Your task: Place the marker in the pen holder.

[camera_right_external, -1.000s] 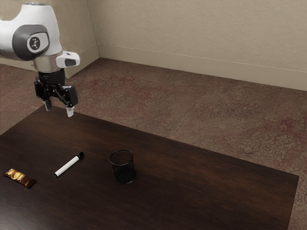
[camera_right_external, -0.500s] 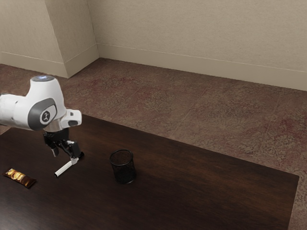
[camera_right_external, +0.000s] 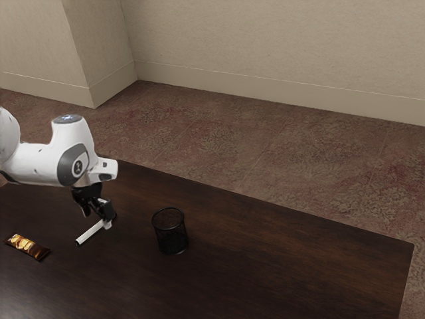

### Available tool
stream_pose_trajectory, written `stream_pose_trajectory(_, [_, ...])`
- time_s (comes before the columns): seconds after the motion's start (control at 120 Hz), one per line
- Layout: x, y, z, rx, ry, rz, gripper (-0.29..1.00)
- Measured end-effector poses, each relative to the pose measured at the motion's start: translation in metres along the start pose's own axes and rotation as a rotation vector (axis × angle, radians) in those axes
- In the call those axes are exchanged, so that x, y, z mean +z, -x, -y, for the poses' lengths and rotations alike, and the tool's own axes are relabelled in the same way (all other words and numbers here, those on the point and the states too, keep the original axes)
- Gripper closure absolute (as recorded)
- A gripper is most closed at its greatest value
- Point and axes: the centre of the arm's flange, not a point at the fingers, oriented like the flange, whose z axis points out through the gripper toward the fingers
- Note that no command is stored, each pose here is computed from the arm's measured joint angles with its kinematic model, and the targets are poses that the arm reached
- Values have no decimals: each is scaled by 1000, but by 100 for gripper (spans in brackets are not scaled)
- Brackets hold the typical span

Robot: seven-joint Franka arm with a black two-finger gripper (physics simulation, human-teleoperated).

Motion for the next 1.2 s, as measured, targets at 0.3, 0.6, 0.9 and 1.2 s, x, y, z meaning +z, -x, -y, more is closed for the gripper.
stream_pose_trajectory(0.3, [20,-11,13,-7,71,64,3])
stream_pose_trajectory(0.6, [21,-12,20,22,88,87,42])
stream_pose_trajectory(0.9, [24,-14,20,52,86,89,68])
stream_pose_trajectory(1.2, [1,-20,16,77,58,27,74])
